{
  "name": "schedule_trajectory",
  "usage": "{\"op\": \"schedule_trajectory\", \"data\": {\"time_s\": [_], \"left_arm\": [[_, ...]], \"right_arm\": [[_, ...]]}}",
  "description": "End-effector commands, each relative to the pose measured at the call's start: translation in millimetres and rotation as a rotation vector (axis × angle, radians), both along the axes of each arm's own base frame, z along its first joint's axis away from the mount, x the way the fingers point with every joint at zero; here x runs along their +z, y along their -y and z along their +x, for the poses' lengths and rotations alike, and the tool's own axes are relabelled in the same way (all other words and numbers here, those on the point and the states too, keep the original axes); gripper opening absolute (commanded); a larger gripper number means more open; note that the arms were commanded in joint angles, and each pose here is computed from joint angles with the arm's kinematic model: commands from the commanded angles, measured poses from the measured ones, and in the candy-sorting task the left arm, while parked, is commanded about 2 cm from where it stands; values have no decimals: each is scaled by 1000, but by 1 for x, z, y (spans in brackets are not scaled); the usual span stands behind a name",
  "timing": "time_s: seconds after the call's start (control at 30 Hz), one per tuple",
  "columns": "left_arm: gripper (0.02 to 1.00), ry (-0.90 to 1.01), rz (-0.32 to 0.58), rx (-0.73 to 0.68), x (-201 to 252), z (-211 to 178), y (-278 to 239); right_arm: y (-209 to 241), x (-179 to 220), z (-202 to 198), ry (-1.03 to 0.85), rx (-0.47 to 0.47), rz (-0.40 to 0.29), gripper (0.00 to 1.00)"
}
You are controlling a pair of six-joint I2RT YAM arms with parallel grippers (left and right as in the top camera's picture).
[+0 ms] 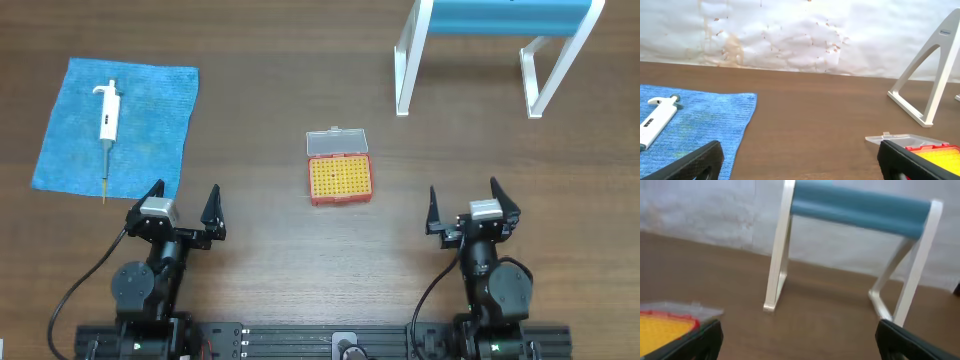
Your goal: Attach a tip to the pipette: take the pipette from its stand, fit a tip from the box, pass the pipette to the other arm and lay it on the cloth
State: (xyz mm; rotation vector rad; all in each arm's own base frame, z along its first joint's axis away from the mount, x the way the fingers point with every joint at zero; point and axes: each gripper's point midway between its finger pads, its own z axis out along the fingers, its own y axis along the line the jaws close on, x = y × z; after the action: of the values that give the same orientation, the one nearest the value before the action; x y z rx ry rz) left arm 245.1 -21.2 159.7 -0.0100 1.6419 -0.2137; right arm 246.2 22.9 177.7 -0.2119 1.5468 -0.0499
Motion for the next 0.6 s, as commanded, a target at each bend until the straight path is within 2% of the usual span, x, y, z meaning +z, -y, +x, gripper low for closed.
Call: {"op": "schedule_trajectory", "data": {"time_s": [0.03,0.1,0.23,0.27,0.6], "left_arm": [[996,3,-10,-9,0,0,1],[996,3,-10,-9,0,0,1],[996,3,-10,-9,0,0,1],[996,3,-10,-9,0,0,1],[996,3,-10,-9,0,0,1]], "right_arm": [[0,25,-2,105,2,22,976],[-1,20,-2,85,1,-6,976],[-5,-21,-2,-79,25,-10,976],[0,-20,-1,-76,0,-16,976],[0,-20,-1,-76,0,-16,976]]}}
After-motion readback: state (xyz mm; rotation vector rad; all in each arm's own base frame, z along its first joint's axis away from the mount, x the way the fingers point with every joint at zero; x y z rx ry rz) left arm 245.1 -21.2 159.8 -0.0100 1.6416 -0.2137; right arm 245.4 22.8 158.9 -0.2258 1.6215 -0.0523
